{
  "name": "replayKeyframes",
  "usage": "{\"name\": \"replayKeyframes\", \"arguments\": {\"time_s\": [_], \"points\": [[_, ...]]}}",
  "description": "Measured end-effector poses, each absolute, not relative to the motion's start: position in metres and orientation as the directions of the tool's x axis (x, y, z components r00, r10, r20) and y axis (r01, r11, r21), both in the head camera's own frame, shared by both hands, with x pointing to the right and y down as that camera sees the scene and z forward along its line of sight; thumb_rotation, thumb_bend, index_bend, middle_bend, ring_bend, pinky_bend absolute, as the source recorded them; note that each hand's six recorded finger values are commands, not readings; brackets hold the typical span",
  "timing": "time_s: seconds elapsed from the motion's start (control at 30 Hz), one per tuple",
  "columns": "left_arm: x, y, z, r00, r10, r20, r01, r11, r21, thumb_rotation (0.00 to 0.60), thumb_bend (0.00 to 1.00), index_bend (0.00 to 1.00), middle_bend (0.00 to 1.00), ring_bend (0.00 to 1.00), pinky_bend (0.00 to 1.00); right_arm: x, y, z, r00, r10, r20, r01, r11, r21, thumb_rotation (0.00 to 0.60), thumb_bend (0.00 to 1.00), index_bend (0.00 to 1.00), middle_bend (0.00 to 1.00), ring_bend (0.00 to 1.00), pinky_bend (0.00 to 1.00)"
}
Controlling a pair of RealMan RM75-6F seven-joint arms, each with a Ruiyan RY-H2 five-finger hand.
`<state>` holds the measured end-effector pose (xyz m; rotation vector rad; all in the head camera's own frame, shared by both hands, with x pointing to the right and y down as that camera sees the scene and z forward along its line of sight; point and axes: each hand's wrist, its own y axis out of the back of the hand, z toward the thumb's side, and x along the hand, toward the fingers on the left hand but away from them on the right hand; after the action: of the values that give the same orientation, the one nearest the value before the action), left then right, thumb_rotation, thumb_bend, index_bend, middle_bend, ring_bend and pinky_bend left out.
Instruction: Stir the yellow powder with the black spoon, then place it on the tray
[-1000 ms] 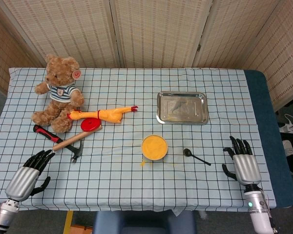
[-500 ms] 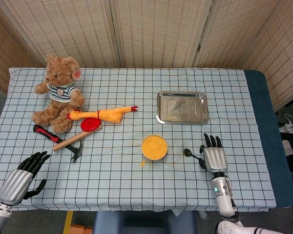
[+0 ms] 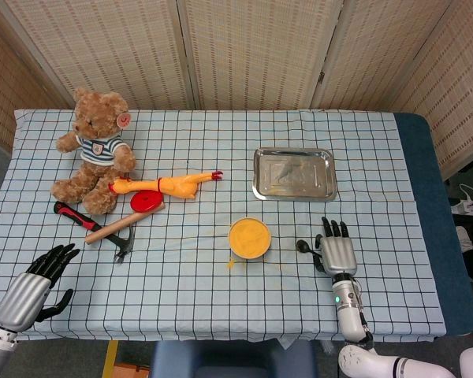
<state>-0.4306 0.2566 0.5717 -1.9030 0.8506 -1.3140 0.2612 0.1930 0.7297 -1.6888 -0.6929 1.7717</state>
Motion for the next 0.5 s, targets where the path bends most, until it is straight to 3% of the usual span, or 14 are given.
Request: {"name": "replayKeyframes", "arguments": {"time_s": [0.27, 0.5], "points": [[-0.4314, 0.257, 0.5732, 0.282, -0.806, 0.521, -0.134, -0.571, -0.81, 0.6, 0.47, 0.0, 0.0, 0.0, 0.16, 0.2576, 0.1917, 0.7387, -0.01, 0.698, -0.716, -0.05, -0.716, -0.697, 0.56, 0.36, 0.49, 0.0, 0.0, 0.0], [-0.4332, 0.2563, 0.5742, 0.277, -0.805, 0.524, -0.134, -0.573, -0.809, 0.6, 0.47, 0.0, 0.0, 0.0, 0.16, 0.2557, 0.1881, 0.7373, -0.007, 0.719, -0.695, -0.032, -0.695, -0.718, 0.6, 0.39, 0.59, 0.0, 0.0, 0.0]]}}
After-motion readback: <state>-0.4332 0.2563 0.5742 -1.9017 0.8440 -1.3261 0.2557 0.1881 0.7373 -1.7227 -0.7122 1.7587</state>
